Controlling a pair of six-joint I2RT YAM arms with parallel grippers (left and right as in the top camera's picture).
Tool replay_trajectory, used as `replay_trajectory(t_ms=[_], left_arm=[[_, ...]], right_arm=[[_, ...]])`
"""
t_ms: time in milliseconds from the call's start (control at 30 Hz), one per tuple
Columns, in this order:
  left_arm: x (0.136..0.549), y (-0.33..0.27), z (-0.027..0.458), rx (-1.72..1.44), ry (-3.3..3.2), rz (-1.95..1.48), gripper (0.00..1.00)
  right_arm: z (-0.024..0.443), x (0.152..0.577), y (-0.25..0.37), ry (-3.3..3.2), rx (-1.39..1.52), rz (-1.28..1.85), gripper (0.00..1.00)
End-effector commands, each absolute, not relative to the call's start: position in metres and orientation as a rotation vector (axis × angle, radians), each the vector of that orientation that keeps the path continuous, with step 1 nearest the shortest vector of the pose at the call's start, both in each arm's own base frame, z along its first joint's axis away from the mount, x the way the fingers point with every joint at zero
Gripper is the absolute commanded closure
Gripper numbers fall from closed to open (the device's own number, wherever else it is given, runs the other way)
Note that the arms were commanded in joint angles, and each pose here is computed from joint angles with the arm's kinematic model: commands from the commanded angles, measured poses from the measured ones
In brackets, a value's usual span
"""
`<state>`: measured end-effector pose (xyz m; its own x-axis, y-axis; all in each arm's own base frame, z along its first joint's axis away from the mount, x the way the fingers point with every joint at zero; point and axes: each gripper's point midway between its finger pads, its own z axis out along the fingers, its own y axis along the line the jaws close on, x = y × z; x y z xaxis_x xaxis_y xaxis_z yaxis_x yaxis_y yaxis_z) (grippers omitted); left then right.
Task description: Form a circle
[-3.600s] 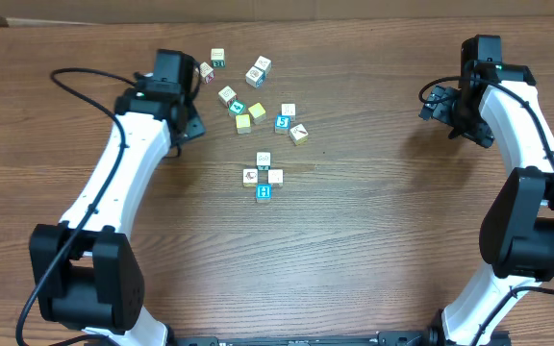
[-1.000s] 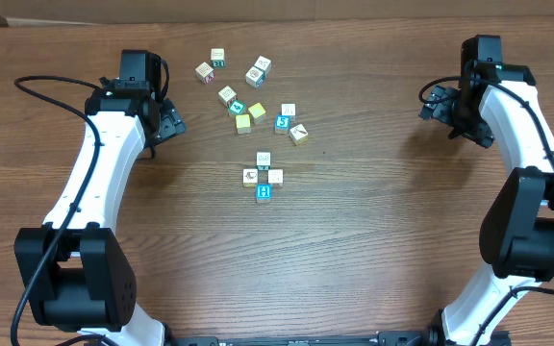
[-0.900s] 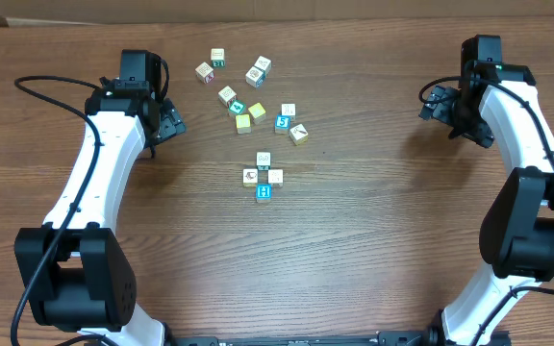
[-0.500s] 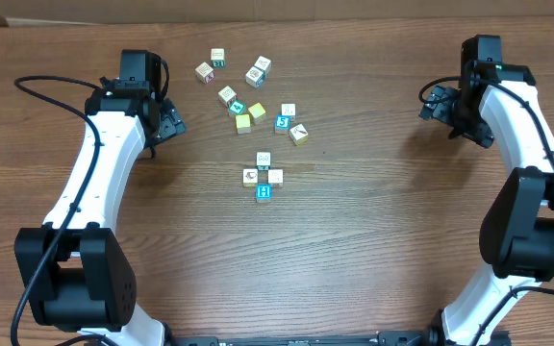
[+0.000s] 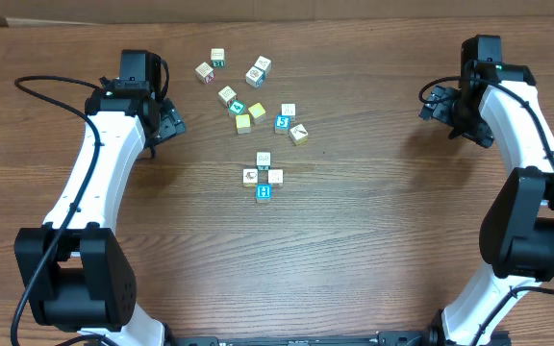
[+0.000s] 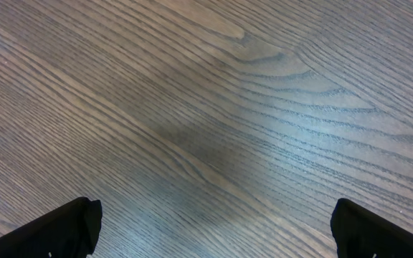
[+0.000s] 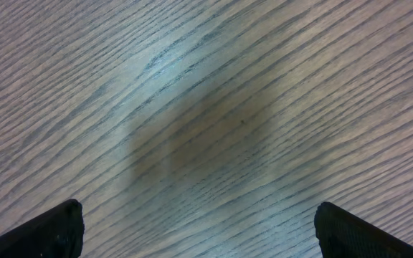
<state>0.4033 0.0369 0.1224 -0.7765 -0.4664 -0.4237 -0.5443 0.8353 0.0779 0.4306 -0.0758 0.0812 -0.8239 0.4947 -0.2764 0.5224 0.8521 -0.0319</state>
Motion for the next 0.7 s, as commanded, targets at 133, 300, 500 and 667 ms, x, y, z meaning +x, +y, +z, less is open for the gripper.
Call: replay_trajectory(t_ms=[133,300,500,667], left_arm=[[0.406,0.039,0.133,-0.742,2.596,0.284,0.01],[0.406,0.039,0.134,-0.742,2.595,0.283,0.0],[0.404,0.038,0.149,-0.741,2.558,0.262,0.0],[0.392,0.039,0.159,-0.74,2.536,0.251,0.0]], right_arm=[[0.099,0.437,-0.079,2.721,0.769,-0.158,0.0],[0.099,0.437,-0.079,2.721,0.769,-0.158,0.0],[0.099,0.437,-0.079,2.721,0.769,-0.158,0.0],[0.099,0.437,-0.079,2.721,0.769,-0.158,0.0]])
